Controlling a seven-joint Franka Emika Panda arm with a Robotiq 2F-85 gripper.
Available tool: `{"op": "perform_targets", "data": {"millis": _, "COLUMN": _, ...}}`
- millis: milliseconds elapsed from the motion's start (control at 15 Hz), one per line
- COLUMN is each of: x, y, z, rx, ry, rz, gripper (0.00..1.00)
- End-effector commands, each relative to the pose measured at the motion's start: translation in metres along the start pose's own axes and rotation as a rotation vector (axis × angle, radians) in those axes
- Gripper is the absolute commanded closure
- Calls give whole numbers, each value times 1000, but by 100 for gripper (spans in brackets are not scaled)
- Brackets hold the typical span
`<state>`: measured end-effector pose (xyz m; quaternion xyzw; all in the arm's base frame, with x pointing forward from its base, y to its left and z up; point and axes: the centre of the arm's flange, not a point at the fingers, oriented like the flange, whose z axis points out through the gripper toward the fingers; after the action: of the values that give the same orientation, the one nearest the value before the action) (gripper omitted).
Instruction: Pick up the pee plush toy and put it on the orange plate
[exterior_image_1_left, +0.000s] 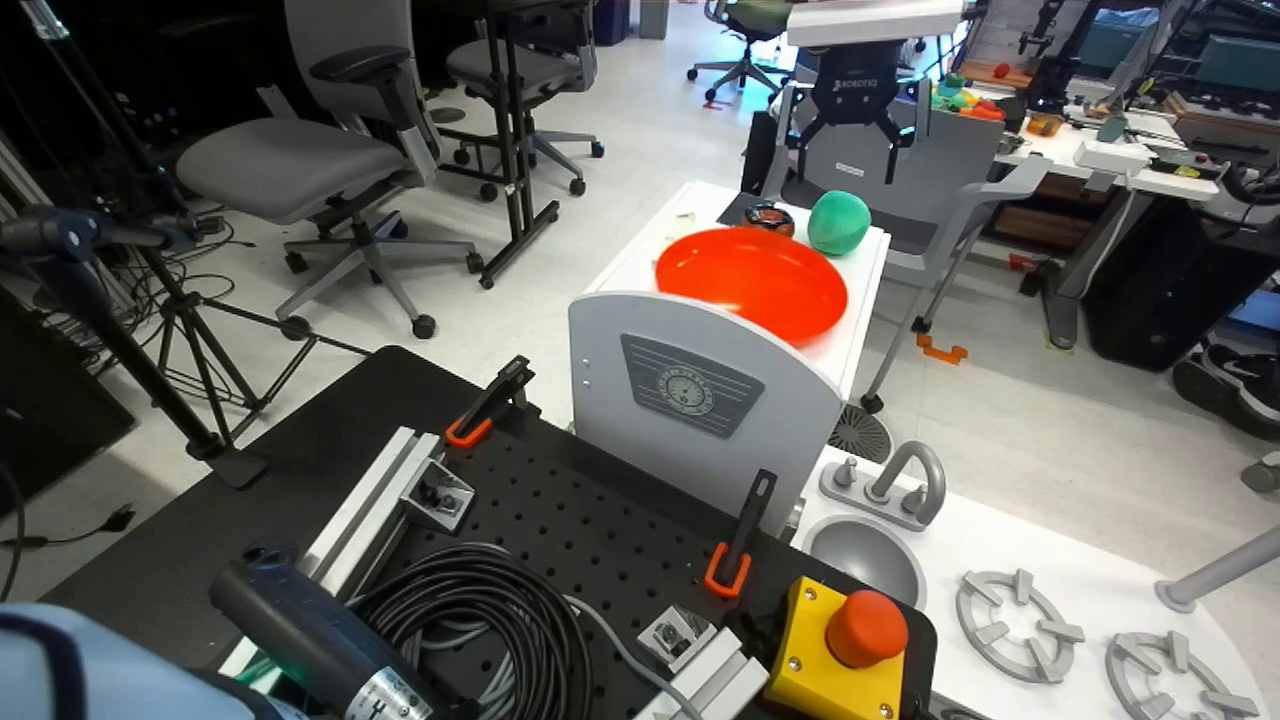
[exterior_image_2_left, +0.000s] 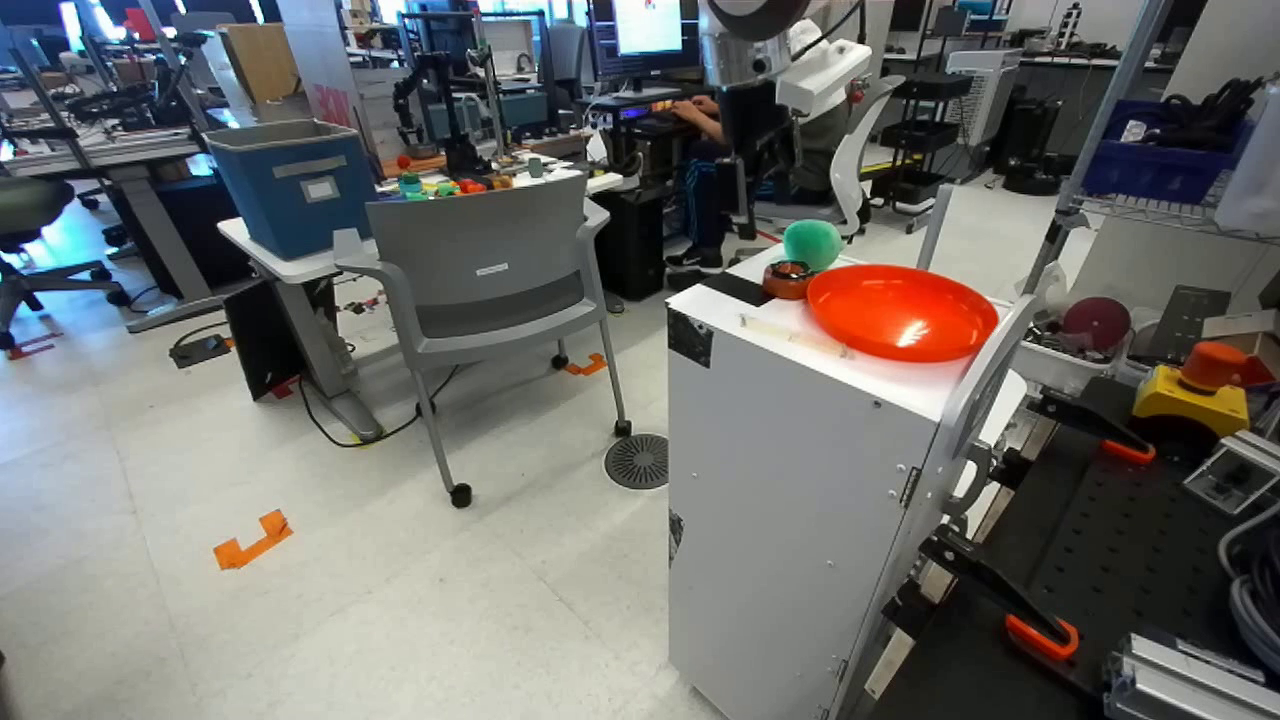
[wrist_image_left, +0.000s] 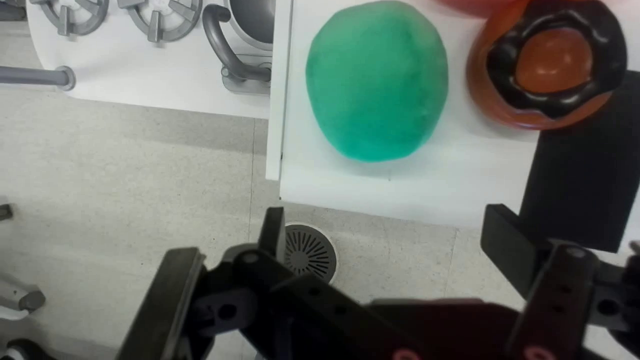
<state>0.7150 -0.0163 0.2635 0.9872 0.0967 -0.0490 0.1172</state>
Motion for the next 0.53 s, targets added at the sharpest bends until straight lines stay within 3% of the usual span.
{"op": "perform_targets", "data": {"millis": 0, "x": -18, "y": -16, "z": 13, "rx": -56, "ry": 51, "rz": -20, "gripper": 0}}
{"op": "perform_targets", "data": {"millis": 467, "x": -20, "y": -16, "z": 18, "rx": -36, "ry": 102, "rz": -38, "gripper": 0}}
